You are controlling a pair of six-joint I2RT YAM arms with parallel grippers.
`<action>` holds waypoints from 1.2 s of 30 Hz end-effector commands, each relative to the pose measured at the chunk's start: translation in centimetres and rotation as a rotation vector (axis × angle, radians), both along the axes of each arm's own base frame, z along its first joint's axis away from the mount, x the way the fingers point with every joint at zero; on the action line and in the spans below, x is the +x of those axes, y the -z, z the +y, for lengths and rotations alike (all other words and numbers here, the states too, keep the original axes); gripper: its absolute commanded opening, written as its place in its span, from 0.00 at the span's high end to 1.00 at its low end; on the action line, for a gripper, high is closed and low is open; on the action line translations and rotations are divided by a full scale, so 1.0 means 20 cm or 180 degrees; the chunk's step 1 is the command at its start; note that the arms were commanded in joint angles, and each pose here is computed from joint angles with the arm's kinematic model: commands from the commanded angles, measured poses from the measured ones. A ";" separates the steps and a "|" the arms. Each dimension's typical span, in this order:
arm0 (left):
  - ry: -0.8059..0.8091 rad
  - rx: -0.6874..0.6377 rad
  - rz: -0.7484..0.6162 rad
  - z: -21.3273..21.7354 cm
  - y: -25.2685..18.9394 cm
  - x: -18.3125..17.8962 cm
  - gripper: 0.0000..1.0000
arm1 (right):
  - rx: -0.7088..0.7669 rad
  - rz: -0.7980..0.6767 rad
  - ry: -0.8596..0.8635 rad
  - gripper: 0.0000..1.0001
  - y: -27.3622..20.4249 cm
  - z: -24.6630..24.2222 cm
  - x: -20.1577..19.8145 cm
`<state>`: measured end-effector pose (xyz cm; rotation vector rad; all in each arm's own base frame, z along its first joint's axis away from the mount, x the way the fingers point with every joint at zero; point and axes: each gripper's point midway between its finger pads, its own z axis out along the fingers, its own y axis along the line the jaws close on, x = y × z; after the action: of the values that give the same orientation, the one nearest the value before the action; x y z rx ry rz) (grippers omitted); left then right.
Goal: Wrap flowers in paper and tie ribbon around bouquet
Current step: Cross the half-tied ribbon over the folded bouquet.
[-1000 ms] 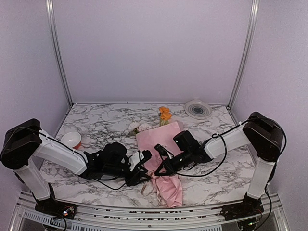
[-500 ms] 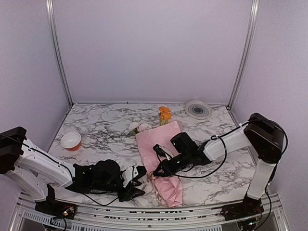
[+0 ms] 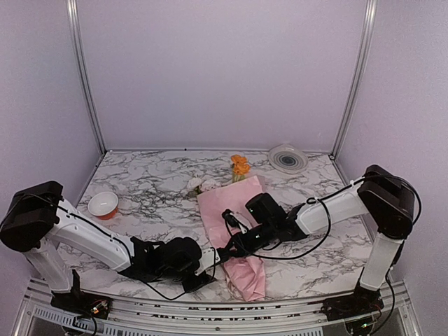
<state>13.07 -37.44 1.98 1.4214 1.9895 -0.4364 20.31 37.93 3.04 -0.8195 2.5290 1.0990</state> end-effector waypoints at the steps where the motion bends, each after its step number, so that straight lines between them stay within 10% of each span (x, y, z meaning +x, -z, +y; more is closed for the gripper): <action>1: 0.0055 0.0442 0.0022 0.10 0.12 -0.03 0.55 | 0.0035 -0.0182 0.0066 0.88 -0.10 0.03 0.04; 25: 0.0016 0.0320 -0.0025 0.09 0.10 -0.02 0.78 | -0.0010 -0.0283 -0.0037 0.77 -0.08 0.12 0.04; 31: -0.0010 0.0303 -0.0043 0.09 0.09 -0.01 0.83 | 0.0010 -0.0287 -0.0043 1.00 -0.09 0.13 0.04; 36: -0.0054 0.0251 -0.0075 0.11 0.06 0.00 1.00 | 0.0104 -0.0389 -0.0033 1.00 -0.19 0.16 0.08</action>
<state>13.14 -37.42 1.83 1.4296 1.9795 -0.4082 20.94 39.61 4.12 -0.8527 2.4824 1.0376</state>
